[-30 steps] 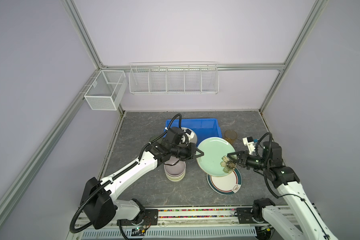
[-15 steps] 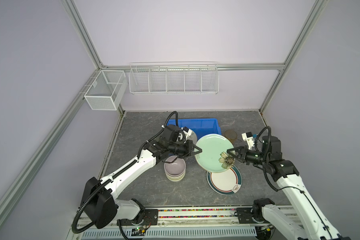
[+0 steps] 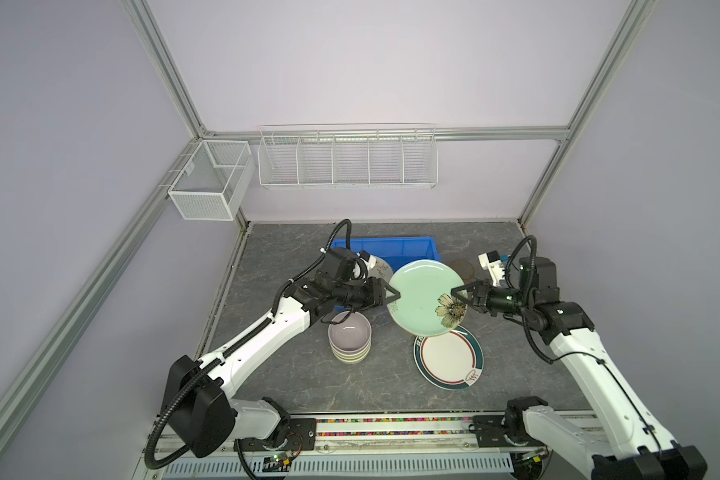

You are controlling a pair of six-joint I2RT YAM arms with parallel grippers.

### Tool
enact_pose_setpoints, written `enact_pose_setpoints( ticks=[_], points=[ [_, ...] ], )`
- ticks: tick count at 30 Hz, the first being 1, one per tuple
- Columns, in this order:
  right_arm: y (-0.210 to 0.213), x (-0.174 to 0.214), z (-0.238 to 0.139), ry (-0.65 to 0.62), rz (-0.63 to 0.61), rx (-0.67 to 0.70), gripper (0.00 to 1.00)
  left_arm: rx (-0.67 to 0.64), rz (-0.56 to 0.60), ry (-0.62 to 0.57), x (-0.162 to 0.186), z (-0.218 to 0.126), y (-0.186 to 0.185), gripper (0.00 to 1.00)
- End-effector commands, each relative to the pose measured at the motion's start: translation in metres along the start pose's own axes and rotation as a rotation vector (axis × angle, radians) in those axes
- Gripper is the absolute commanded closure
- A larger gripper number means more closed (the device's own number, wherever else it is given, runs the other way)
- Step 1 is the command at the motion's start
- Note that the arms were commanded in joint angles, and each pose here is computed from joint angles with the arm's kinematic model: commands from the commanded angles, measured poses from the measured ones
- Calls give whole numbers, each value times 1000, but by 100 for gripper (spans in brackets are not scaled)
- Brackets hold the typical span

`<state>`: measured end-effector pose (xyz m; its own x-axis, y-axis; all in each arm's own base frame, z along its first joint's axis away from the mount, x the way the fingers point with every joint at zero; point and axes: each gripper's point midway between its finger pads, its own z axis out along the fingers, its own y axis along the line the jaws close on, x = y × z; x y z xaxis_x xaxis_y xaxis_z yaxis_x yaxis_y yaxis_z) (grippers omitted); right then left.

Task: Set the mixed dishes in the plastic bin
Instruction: 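Carry the green flower plate over the blue bin with both grippers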

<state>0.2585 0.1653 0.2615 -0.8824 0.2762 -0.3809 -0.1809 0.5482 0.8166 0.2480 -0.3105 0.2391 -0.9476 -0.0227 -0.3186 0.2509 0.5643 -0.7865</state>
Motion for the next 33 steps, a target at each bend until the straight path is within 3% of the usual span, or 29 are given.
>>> enact_pose_setpoints(
  ticks=[1,5,10,16,22,28,33],
  points=[
    [24,-15,-2,-19,-75,-68,94,-18,8,-27,-13,-9,2,31],
    [22,-28,6,-15,-62,-49,94,-42,-14,-62,-25,-26,15,11],
    [20,-47,20,-1,-67,9,94,-92,-24,-118,-44,-59,34,1],
    [22,-69,54,16,-79,63,94,-211,-4,-200,-70,-93,68,0],
    [14,-98,102,20,-63,110,94,-469,117,-295,-102,-122,99,0],
    [8,-122,154,26,-26,107,94,-530,195,-349,-122,-127,108,0],
    [-3,-134,193,31,-8,115,94,-517,170,-391,-128,-134,116,0]
  ],
)
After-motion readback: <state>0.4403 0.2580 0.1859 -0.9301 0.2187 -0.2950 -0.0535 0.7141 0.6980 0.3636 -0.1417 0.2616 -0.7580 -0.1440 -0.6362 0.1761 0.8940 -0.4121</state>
